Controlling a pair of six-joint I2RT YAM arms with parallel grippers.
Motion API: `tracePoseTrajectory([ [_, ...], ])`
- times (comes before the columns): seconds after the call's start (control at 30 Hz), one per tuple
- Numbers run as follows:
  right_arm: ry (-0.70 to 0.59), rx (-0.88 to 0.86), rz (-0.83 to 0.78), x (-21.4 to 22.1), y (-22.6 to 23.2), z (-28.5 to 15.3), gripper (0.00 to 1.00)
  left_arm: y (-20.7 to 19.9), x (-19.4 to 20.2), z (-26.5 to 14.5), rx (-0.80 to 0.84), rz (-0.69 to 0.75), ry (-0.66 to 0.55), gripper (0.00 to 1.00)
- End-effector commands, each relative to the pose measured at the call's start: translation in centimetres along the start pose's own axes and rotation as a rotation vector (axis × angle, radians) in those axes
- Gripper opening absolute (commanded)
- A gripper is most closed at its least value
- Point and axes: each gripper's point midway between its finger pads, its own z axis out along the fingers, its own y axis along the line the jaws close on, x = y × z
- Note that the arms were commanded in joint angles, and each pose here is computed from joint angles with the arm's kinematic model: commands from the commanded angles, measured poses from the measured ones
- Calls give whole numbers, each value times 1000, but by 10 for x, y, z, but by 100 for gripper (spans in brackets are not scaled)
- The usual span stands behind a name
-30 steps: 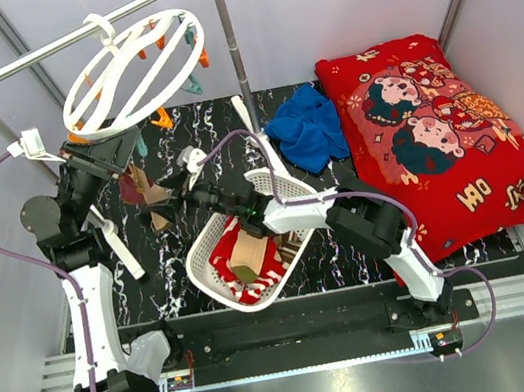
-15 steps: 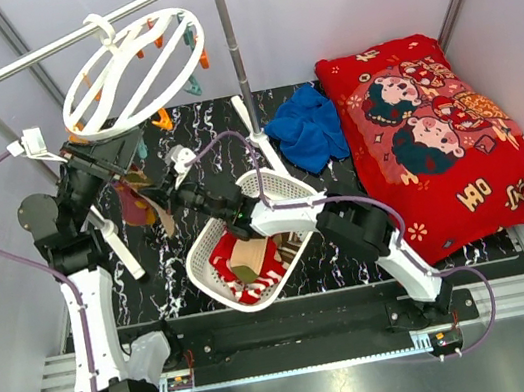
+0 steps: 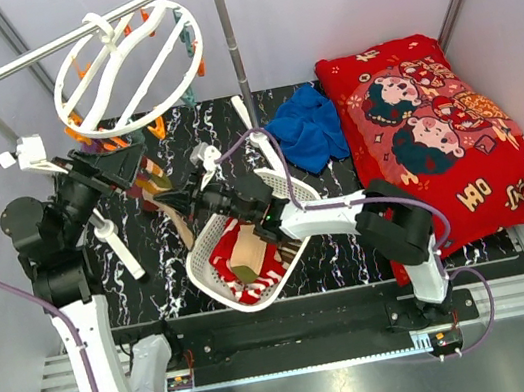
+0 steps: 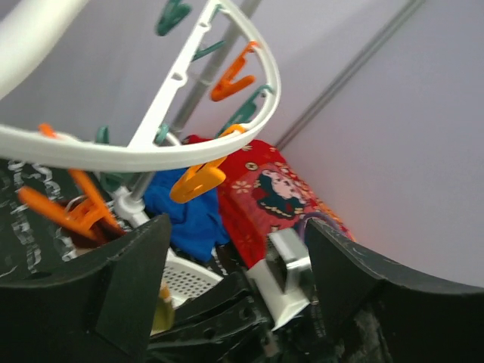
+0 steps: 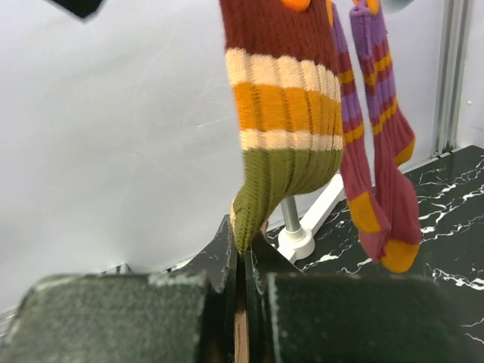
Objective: Remove the socks clipped to the hanger
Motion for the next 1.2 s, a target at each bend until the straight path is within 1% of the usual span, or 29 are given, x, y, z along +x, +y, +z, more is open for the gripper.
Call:
tracePoseTrajectory([
  [0.0,-85,-64,18,-48,25,-8,0,20,3,-18,-186,45,-12,76],
  [0.03,-74,-60,13,-46,26,-10,0,15,-1,-21,-186,59,-28,77],
  [0.17,-46,-34,-24,-41,24,-16,0,6,-6,-26,-202,65,-19,77],
  [0.2,-46,-29,-30,-42,22,-17,0,9,-2,-29,-228,54,0,77],
  [0.3,-33,-26,-54,-41,24,-20,0,16,-5,-39,-319,61,-11,76],
  [0.33,-31,-28,-60,-41,26,-21,0,24,-9,-42,-369,62,-31,75],
  [0.43,-22,-31,-88,-39,30,-22,0,31,-13,-46,-426,70,-44,73],
  [0.5,-21,-32,-104,-38,34,-22,0,36,-13,-42,-437,63,-25,70],
  [0.53,-21,-34,-106,-38,36,-22,0,36,-11,-40,-427,58,-12,67],
  [0.6,-21,-35,-119,-38,39,-21,0,41,-9,-35,-429,47,7,66],
  [0.77,-23,-45,-138,-36,48,-20,0,49,-16,-34,-477,67,-19,61],
  [0.87,-20,-48,-151,-32,52,-19,0,50,-17,-27,-485,74,-9,60],
  [0.9,-17,-46,-156,-31,51,-19,0,56,-18,-26,-516,82,-13,60],
  [1.03,-10,-37,-169,-25,49,-18,0,46,-20,-19,-531,139,-2,60],
  [1.1,-10,-36,-178,-25,50,-17,0,51,-24,-18,-570,154,-12,60],
  [1.13,-6,-31,-183,-23,48,-17,0,47,-17,-12,-555,164,24,60],
  [1.17,-3,-32,-185,-22,49,-17,0,49,-23,-13,-588,178,6,59],
])
